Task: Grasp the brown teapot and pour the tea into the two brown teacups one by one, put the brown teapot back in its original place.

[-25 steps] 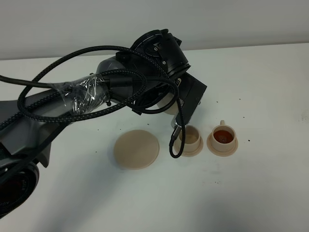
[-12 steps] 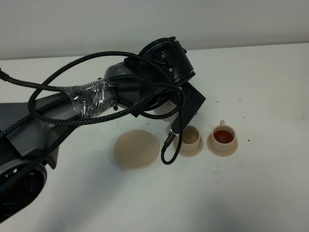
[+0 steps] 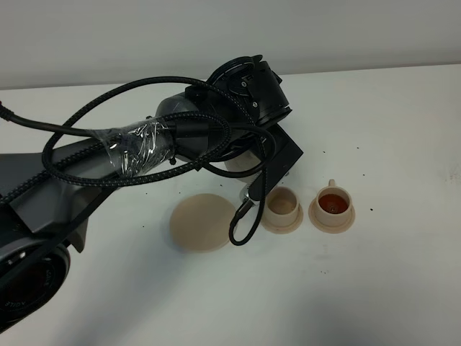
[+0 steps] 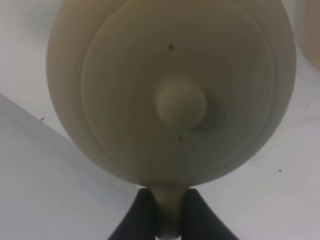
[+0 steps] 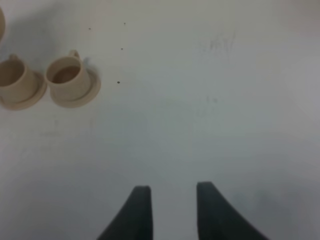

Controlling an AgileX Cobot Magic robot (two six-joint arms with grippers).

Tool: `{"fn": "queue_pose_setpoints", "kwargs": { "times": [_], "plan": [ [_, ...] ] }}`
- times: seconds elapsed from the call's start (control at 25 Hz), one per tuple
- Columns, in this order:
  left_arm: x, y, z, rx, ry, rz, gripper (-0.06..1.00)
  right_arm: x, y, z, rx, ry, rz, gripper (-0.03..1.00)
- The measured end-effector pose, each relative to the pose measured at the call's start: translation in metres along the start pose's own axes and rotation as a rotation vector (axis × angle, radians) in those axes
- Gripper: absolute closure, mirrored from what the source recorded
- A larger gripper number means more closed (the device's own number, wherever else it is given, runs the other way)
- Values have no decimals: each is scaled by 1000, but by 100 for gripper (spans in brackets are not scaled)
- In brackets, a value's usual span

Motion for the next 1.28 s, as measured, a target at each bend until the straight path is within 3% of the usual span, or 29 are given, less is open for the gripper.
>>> {"fn": "queue_pose_setpoints", "kwargs": {
  "times": [0.76,1.28],
  "plan": [
    [-11,-13,9,101,-39,72,82,0,0,0,0,0,0,73],
    [-12,-11,2,109,12,101,82,0,0,0,0,0,0,73]
  ]
}}
Point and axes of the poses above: a point on each arm's last joint axis where the gripper is mounted, x pointing out along that axis toward the gripper, z along the wrist's bending axis when the last joint is at zero, y = z × x, the point moved 6 cm from there along x, pointing out along that axis toward the gripper, and after that the axes turned 1 degree about x, right-handed, at the moved point
